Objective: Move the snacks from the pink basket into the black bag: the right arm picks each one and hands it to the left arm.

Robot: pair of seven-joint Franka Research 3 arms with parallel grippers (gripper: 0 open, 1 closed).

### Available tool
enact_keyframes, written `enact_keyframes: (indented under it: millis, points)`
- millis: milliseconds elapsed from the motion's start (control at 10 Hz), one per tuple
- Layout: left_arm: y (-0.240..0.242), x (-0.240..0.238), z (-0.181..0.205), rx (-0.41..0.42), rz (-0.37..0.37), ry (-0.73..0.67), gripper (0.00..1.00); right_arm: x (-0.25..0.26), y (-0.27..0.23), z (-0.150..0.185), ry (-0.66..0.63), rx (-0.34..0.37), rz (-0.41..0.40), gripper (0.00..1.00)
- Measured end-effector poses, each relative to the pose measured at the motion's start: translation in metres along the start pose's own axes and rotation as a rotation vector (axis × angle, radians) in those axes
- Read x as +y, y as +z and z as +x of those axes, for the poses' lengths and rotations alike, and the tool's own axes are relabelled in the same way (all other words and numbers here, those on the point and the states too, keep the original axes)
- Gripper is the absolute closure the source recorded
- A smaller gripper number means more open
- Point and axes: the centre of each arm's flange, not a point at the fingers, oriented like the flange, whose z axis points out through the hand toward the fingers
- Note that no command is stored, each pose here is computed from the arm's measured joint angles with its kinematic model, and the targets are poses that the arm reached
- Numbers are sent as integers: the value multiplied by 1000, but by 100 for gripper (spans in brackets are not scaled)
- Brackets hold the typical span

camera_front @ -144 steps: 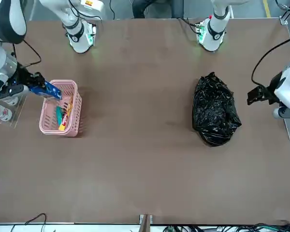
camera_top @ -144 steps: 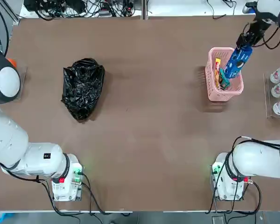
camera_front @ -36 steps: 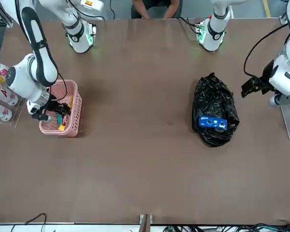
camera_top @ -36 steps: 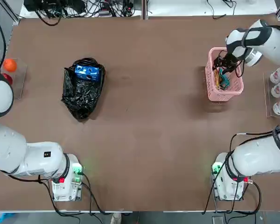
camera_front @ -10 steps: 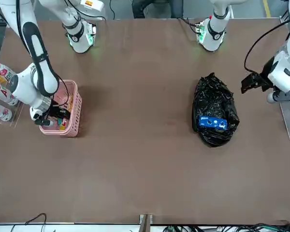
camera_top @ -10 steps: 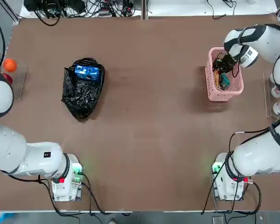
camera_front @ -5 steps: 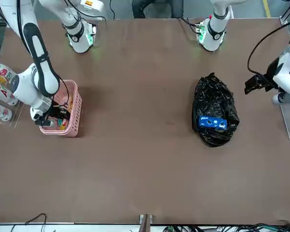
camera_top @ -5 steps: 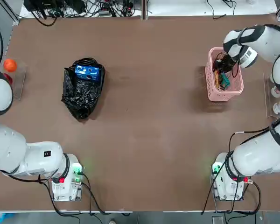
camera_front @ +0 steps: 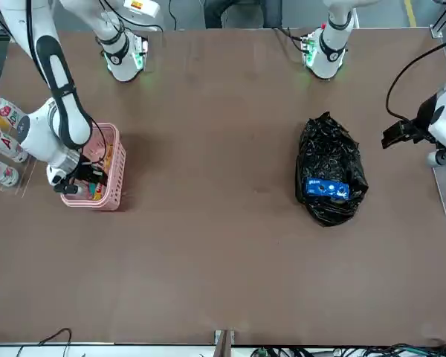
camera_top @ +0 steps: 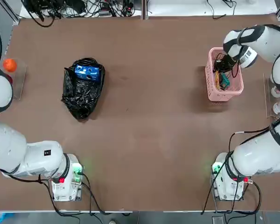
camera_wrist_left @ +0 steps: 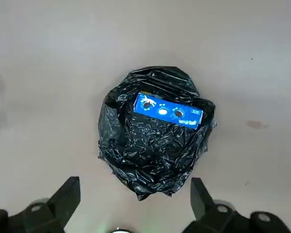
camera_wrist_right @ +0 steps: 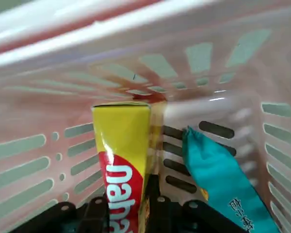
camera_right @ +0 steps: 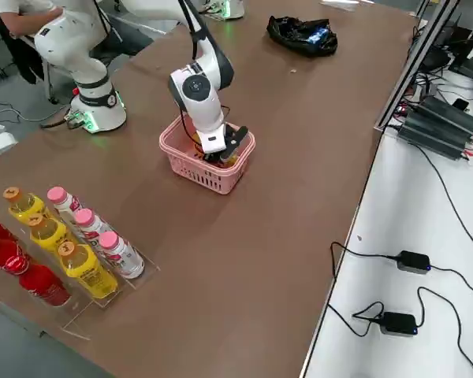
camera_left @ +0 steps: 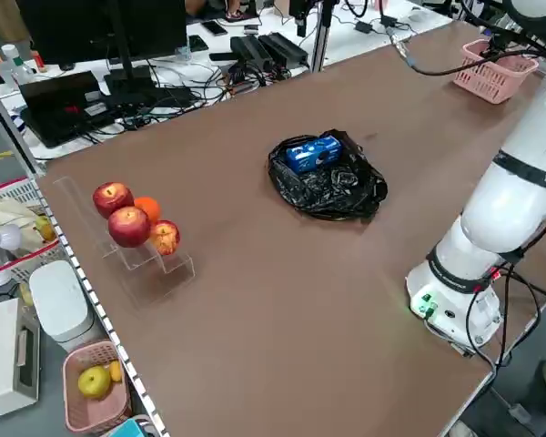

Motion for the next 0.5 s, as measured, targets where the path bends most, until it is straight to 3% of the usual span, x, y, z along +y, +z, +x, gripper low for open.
enact_keyframes:
  millis: [500]
  points:
    - [4, -2, 2, -15, -17, -6, 0, -4, -2, 4, -29, -4, 8, 73]
